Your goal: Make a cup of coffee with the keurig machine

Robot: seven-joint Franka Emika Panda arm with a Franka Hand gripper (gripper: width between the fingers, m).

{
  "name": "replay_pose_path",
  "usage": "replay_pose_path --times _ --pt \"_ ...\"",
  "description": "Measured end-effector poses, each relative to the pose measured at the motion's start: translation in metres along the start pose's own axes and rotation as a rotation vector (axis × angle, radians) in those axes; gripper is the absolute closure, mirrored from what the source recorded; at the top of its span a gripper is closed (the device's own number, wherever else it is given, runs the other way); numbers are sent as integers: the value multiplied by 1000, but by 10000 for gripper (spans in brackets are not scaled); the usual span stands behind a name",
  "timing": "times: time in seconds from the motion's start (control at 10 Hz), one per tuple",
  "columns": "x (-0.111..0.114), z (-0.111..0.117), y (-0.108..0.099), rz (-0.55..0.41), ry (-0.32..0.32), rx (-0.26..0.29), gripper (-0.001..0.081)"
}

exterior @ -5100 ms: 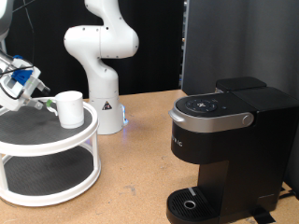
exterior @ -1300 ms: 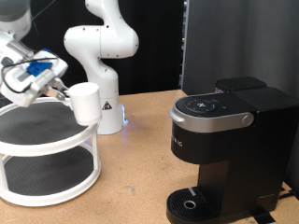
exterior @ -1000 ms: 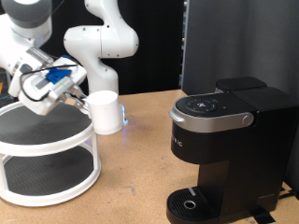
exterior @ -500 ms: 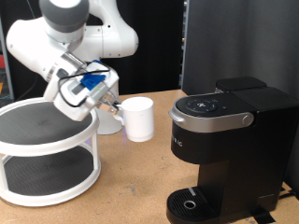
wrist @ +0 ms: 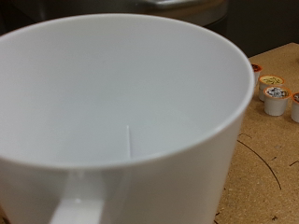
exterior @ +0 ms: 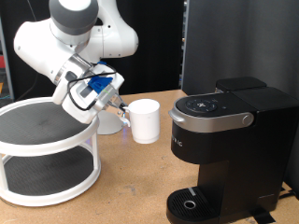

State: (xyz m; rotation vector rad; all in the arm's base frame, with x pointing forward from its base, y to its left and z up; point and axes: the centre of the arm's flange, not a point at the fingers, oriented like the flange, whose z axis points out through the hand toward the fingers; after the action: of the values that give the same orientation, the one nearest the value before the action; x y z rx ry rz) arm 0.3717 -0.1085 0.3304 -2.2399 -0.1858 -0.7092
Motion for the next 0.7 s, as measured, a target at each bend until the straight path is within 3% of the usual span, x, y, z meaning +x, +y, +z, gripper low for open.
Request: replay_pose_path --times 0.7 --pt "-33 37 22 -17 -31 -91 741"
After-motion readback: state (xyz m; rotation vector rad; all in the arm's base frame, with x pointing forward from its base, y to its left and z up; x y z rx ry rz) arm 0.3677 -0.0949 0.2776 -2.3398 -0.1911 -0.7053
